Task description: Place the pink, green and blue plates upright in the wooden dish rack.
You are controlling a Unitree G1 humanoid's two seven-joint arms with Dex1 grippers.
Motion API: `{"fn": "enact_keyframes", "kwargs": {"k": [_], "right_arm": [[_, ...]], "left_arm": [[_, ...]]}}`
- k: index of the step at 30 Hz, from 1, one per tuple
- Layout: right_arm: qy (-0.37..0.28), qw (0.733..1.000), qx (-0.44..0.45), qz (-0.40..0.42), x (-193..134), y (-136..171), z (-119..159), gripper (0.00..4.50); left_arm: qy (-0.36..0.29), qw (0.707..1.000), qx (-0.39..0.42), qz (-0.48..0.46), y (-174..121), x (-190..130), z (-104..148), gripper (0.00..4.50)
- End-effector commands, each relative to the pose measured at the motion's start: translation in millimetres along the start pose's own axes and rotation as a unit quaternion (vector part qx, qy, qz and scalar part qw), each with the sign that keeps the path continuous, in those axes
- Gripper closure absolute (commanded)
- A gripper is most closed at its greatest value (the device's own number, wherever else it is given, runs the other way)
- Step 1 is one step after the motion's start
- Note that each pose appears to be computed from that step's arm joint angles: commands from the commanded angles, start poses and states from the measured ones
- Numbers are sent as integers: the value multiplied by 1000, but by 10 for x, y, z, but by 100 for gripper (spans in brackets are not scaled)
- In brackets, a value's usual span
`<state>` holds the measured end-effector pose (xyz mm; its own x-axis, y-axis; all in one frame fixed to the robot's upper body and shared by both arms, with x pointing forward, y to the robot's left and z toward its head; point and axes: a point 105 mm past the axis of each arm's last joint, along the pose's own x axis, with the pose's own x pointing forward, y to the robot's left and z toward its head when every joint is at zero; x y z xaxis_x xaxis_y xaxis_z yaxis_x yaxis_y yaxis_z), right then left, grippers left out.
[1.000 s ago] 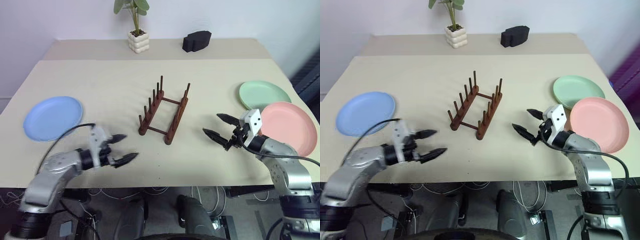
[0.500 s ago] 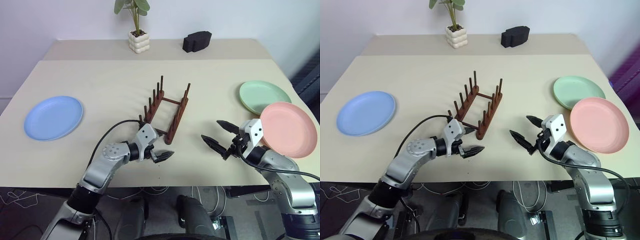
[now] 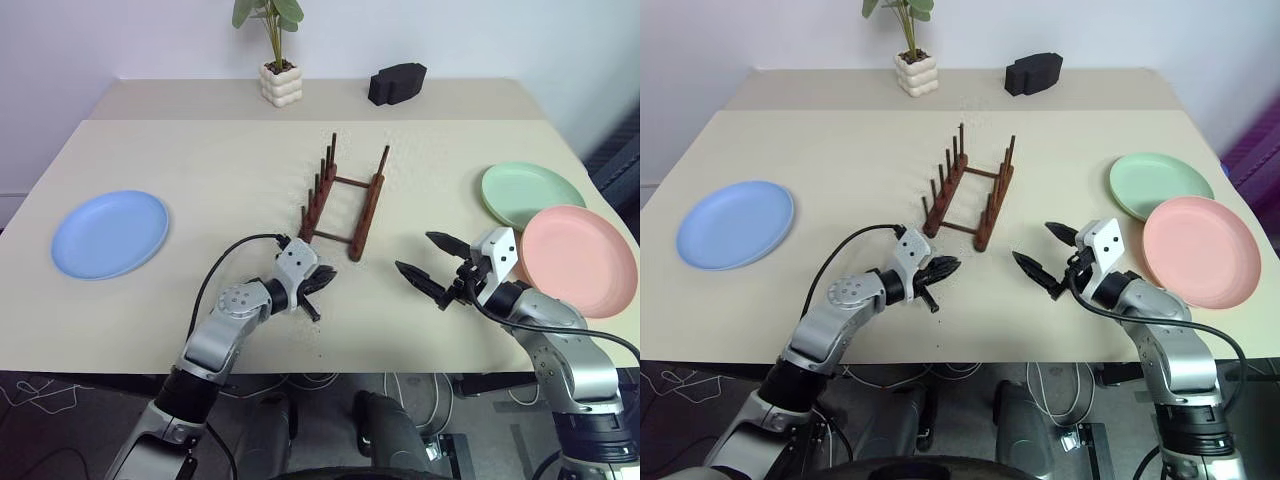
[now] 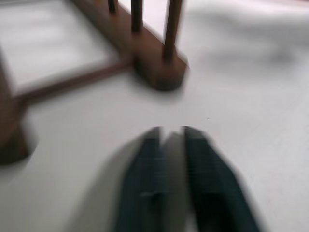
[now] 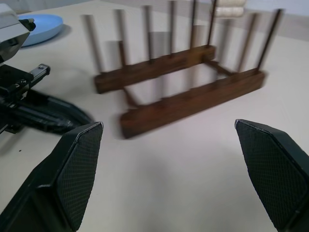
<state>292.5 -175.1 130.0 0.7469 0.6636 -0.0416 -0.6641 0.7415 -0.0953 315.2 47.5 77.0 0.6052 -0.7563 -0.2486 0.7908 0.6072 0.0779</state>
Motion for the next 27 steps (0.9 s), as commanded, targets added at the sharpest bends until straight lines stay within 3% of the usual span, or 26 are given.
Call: {"fn": "enact_keyframes", "kwargs": {"k": [1,8,9,11,13,18,27], "right_arm": [[-22,1000,-14,4,14,20,109,0],[-23,1000,-14,3,-2,38,106,0],[-23,1000,-14,2,-2,39,103,0],[-23,1000,-13,1,-1,44,98,0],[-24,1000,-13,2,10,57,90,0],[-26,1000,-13,0,31,74,91,0],[-27,999,-15,-9,6,65,95,0]], "left_arm": [[10,1000,7,5,5,-9,-55,443],[12,999,36,-11,56,-54,-42,443],[5,999,30,-21,33,-51,-19,419],[-5,999,16,-36,-11,-33,14,355],[-11,999,9,-38,-35,35,48,241],[-7,1000,4,-11,-19,249,112,5],[5,999,11,52,182,290,88,5]]}}
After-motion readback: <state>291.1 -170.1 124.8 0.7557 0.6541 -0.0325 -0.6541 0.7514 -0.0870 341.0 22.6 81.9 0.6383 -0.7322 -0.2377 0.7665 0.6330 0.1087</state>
